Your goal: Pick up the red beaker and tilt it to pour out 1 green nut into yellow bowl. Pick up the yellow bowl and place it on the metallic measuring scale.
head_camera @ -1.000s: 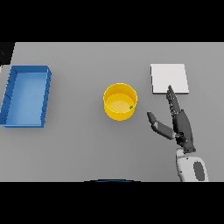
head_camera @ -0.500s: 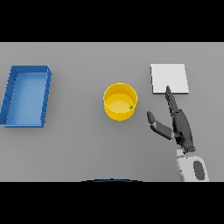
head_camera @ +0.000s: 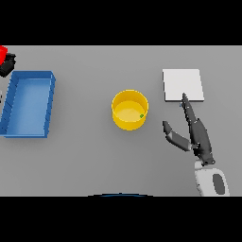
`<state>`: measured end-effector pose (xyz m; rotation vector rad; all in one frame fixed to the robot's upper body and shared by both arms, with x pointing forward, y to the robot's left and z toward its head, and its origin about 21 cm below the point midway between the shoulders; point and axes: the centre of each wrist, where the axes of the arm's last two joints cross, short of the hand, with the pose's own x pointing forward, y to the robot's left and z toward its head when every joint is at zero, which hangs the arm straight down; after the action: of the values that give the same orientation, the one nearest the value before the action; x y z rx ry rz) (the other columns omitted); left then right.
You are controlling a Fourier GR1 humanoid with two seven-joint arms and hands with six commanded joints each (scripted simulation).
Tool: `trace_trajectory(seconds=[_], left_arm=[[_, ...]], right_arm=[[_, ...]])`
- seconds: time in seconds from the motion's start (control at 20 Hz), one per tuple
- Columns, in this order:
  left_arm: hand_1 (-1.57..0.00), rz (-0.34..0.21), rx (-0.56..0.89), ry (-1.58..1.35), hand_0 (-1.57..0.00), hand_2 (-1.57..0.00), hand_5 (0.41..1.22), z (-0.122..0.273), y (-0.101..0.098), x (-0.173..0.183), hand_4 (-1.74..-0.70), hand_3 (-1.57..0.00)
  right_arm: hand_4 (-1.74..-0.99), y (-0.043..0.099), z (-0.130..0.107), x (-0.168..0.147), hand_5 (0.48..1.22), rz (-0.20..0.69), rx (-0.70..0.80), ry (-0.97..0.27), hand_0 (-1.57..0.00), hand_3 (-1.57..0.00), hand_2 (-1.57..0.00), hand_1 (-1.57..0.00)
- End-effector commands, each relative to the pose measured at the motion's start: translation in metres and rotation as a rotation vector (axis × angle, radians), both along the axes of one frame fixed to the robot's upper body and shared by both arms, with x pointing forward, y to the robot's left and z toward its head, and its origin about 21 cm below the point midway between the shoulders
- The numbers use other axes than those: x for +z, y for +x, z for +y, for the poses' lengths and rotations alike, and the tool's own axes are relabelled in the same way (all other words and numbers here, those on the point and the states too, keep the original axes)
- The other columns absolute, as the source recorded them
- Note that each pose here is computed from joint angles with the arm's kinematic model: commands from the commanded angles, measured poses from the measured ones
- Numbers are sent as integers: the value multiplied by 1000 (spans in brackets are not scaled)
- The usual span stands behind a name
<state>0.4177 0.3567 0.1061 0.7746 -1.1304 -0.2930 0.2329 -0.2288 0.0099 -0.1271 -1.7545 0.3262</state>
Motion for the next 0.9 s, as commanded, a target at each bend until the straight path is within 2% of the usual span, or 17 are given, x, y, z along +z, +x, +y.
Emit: trace_trajectory(seconds=[0.0,0.2,0.25,0.3,0.35,0.4,0.5,0.55,0.65,0.75,0.85], left_arm=[[-1571,1,0,-15,-1571,-1571,1151,-2,-9,-6,-1741,-1571],[-1571,20,35,-45,-1571,-1571,925,-11,-32,-11,-1741,-1571],[-1571,36,43,-55,-1571,-1571,868,-14,-36,-9,-1655,-1571],[-1571,53,38,-54,-1571,-1526,818,-16,-39,-5,-1521,-1525],[-1344,60,-28,-48,-1469,-1276,774,-15,-44,-3,-1369,-1318],[-1075,79,-67,-70,-1175,-1021,737,-13,-48,-2,-1232,-1055],[-687,99,-128,-144,-751,-653,683,-13,-49,7,-1050,-675],[-550,133,-141,-124,-601,-522,664,-10,-50,8,-976,-539],[-351,187,-159,-74,-384,-334,644,-11,-52,6,-875,-345],[-225,228,-149,-24,-246,-213,627,-14,-50,1,-828,-220],[-143,220,-146,12,-157,-136,627,-13,-52,-6,-801,-141]], right_arm=[[-1174,1,5,1,676,3,12,8,1,1,1,1],[-1157,-1,4,-1,671,6,5,14,1,1,1,1],[-1155,-1,5,2,669,-1,5,22,1,1,1,1],[-1155,1,3,3,670,3,-2,24,1,1,1,1],[-1153,-1,3,1,670,6,-2,29,1,1,1,1],[-1151,1,6,1,670,7,1,23,1,1,1,1],[-1150,2,4,-1,671,10,-2,19,1,1,1,1],[-1153,0,4,-1,670,1,0,22,1,1,1,1],[-1155,0,6,-3,669,4,11,24,1,1,1,1],[-1156,3,3,-1,665,3,-5,0,1,1,1,1],[-1158,2,4,-1,665,-3,-9,-12,1,1,1,1]])
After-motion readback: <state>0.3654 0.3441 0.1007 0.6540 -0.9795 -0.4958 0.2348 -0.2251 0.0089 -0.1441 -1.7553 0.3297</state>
